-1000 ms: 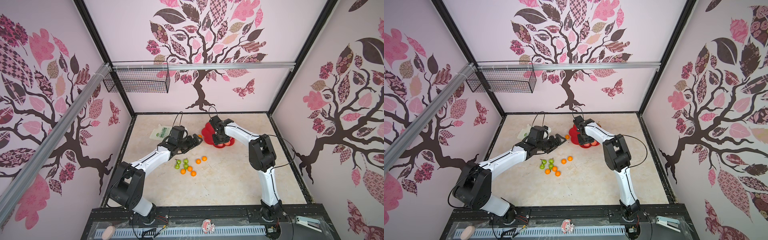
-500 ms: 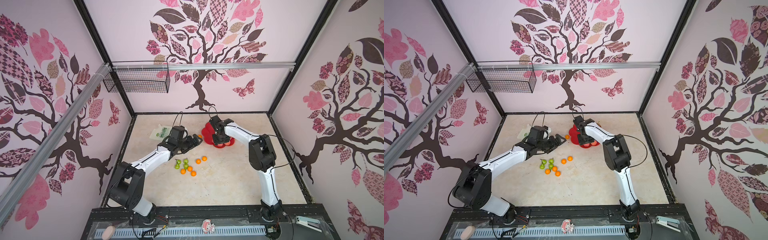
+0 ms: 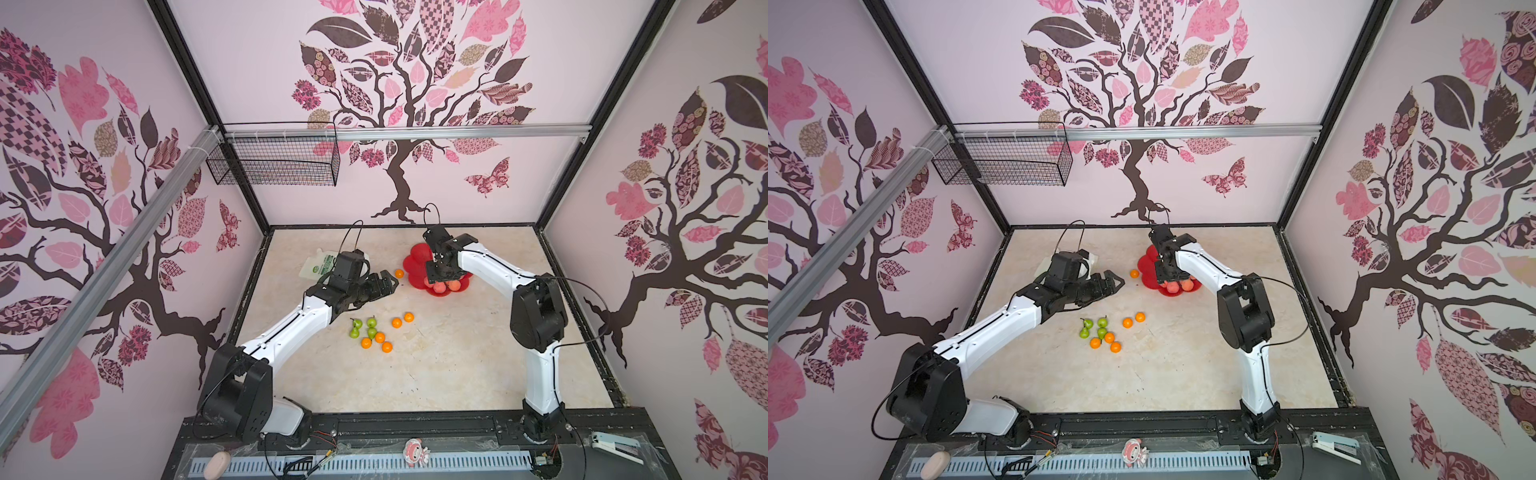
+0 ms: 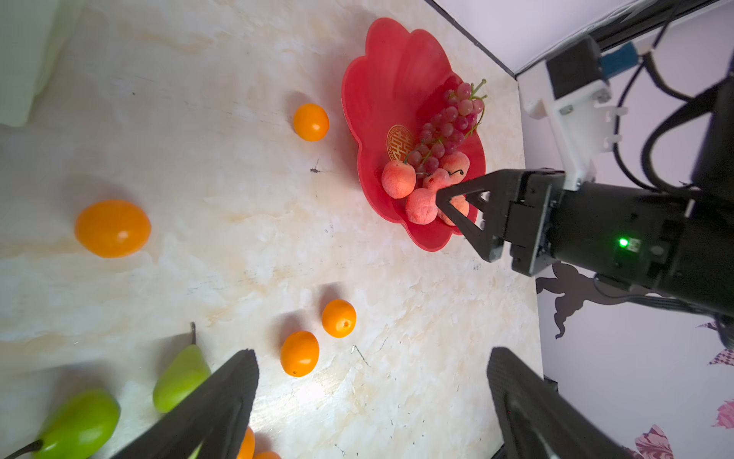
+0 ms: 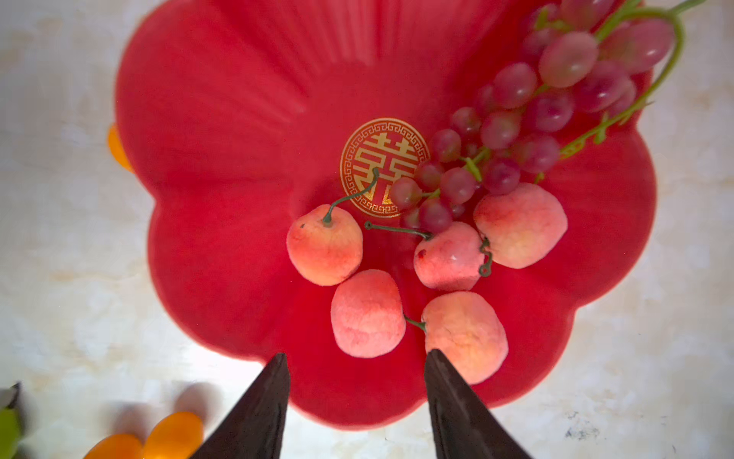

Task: Place and organize the fake fruits in the fruit bowl
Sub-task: 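Move the right gripper back to the cluster of green pears, then lower the right gripper and close it on a green pear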

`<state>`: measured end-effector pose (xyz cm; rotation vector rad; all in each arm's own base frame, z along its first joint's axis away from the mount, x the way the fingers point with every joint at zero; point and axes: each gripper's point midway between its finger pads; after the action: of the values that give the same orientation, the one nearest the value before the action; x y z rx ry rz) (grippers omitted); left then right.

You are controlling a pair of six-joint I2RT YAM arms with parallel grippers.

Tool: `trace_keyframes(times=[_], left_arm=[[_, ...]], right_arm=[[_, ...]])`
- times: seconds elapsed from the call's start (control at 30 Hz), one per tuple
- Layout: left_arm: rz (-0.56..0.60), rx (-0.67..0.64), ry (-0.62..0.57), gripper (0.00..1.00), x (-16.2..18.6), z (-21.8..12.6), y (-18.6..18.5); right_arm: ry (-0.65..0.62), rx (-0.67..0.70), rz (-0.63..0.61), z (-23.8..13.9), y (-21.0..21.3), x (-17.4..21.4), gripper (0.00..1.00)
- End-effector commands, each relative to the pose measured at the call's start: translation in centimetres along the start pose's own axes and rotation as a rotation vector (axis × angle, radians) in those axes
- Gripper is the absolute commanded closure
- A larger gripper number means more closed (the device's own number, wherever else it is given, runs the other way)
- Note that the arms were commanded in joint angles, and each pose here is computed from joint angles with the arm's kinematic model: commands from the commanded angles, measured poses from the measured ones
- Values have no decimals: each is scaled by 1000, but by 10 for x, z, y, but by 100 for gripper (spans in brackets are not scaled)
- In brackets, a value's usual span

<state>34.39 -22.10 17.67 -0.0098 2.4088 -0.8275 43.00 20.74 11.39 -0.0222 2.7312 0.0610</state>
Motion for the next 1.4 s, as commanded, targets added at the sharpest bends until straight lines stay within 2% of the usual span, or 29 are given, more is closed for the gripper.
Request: trace_keyframes(times=[0.0, 0.2, 0.43, 0.6, 0.9, 1.1, 1.37], left_arm=[[37, -52, -24, 6, -4, -19, 2], [10, -116, -40, 5, 18, -40, 23], [-83, -192, -67, 5, 36, -68, 58], [-147, -237, -91, 5, 40, -87, 80], [-343, -279, -144, 7, 47, -119, 125], [-460, -274, -188, 7, 52, -139, 149], [-577, -226, -225, 7, 53, -149, 168]], right_arm=[[-79, -92, 2, -37, 17, -3, 42], [-99, -150, -64, -50, 54, 25, 42], [-63, -308, 0, -58, 105, 49, 43], [-30, -358, -62, -60, 150, 71, 44], [38, -427, -146, -49, 223, 104, 45], [78, -406, -262, -35, 265, 130, 45], [52, -254, -342, -10, 278, 134, 46]])
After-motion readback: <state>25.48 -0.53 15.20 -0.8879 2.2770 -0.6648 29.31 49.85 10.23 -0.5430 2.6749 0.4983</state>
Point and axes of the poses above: each gripper's point midway between its finger pads, its own z axis out along the fingers, its own y axis along the line the jaws close on, x = y × z, and after that the axes turned 7 degrees about z, right-handed
